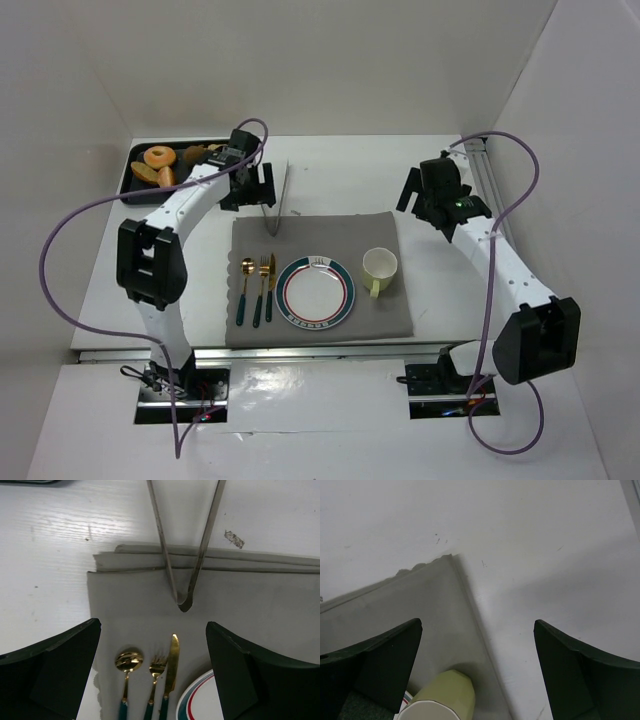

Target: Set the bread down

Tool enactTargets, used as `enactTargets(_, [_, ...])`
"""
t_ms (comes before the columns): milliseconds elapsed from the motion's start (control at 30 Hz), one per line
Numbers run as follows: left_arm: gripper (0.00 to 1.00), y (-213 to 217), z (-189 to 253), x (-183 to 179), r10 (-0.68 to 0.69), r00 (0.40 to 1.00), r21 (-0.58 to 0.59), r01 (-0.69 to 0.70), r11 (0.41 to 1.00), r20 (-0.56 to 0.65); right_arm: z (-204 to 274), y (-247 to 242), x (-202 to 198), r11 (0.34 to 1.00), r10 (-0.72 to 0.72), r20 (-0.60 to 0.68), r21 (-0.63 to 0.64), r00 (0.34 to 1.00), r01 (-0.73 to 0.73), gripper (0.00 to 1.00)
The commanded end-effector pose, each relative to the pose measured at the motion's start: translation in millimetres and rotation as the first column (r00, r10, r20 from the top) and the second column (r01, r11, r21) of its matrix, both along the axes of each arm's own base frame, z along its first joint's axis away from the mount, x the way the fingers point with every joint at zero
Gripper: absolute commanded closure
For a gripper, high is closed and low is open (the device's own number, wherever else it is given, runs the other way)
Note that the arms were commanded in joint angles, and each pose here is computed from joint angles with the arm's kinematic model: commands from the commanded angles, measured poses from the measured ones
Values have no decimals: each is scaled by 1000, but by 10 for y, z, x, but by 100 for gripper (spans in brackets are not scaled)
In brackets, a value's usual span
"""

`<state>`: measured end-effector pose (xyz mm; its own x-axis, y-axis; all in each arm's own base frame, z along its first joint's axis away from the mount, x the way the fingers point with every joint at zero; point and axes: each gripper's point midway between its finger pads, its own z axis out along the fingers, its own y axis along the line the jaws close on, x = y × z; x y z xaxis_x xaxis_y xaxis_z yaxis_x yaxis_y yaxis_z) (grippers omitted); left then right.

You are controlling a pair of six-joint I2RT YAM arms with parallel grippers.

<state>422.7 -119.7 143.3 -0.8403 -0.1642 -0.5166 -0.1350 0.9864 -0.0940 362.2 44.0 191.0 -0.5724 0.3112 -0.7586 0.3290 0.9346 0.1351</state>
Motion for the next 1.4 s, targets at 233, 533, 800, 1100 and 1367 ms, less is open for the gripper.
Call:
enactTargets(233, [0, -307, -444, 386, 26, 996, -78, -32, 996, -86, 64, 212, 41, 998, 58, 24, -7, 998, -58, 0])
enactTargets(533, [0, -351, -930, 691, 43, 986, -24, -48, 999, -161, 61, 361, 12, 996, 87, 14, -17, 996, -87, 0])
enactTargets(800, [0, -390, -1127, 941, 43, 987, -5, -45, 999, -154, -77, 369, -11, 995, 88, -20, -34, 996, -89, 0])
enactTargets(1100, [46, -356, -1051, 1063, 23, 995, 23, -21, 1000, -101, -124, 370, -22, 995, 90, -38, -36, 995, -92, 0])
enactTargets(1367, [68, -247, 121, 1117, -34, 991, 47, 28, 999, 129, -107, 380, -73, 995, 89, -35, -36, 995, -90, 0])
